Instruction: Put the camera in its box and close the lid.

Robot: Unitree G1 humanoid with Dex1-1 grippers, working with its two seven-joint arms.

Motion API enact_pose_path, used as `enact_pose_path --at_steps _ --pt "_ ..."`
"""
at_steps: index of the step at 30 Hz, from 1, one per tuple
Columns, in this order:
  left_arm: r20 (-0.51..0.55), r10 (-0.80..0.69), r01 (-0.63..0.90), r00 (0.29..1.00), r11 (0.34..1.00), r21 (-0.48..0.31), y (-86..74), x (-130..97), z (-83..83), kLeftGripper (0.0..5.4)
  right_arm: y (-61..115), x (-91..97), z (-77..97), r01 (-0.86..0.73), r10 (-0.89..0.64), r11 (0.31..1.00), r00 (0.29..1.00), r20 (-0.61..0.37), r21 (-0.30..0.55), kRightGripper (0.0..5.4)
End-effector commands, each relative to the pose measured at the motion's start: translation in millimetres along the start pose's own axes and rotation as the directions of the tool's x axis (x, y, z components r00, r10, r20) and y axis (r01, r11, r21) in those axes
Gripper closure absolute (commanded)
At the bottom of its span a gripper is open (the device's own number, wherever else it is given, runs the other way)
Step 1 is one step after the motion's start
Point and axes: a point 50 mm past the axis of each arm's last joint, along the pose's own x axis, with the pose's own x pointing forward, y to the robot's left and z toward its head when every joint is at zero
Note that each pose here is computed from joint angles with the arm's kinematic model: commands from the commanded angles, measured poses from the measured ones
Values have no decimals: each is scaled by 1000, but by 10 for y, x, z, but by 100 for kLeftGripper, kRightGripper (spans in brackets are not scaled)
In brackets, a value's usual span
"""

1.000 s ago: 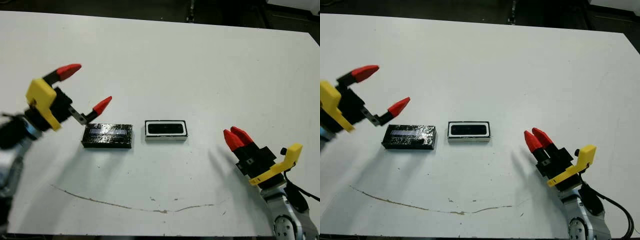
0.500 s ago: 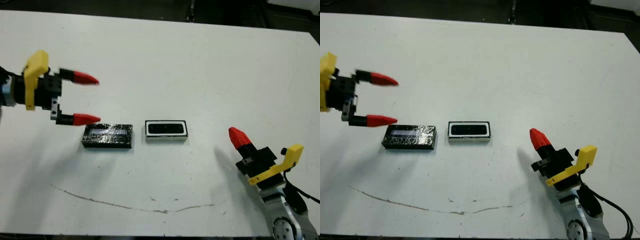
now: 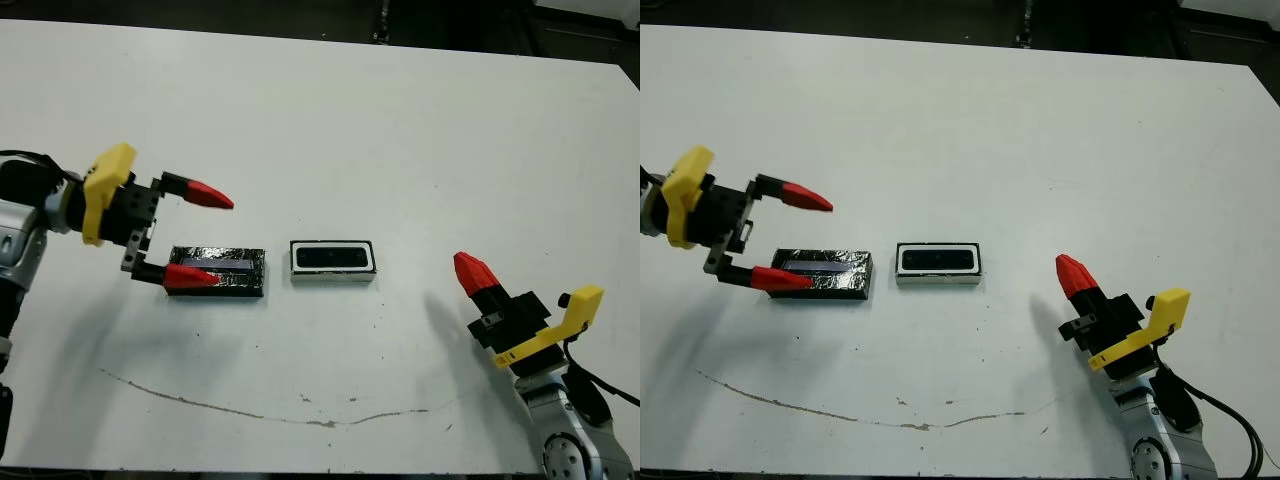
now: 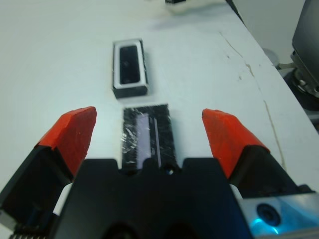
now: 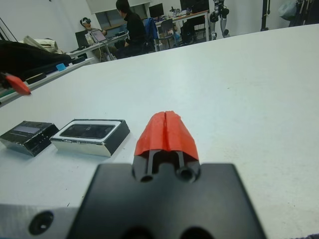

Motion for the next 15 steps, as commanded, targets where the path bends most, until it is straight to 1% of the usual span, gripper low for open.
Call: enact_pose_path --at_steps 1,4,9,11,13,15 --pt "-65 -31 29 997 999 -24 -34 65 -125 0 -36 -33 -27 13 -12 1000 999 -33 6 539" --pt "-97 -41 40 994 999 -14 -41 100 -164 0 -38 -37 -35 8 -7 1000 999 -38 14 539" --pt "-155 -21 27 988 999 36 -47 149 -202 0 -39 -40 -44 -1 2 1000 999 -40 25 539" --pt "-202 -3 13 979 999 50 -43 159 -218 0 -43 -42 -50 -7 8 1000 999 -37 26 539" --pt "-231 7 1 973 999 36 -32 159 -235 0 -43 -48 -51 -5 6 1000 999 -39 26 539" --pt "-243 23 -11 970 999 48 -24 154 -242 0 -50 -53 -56 -6 7 1000 999 -40 27 539"
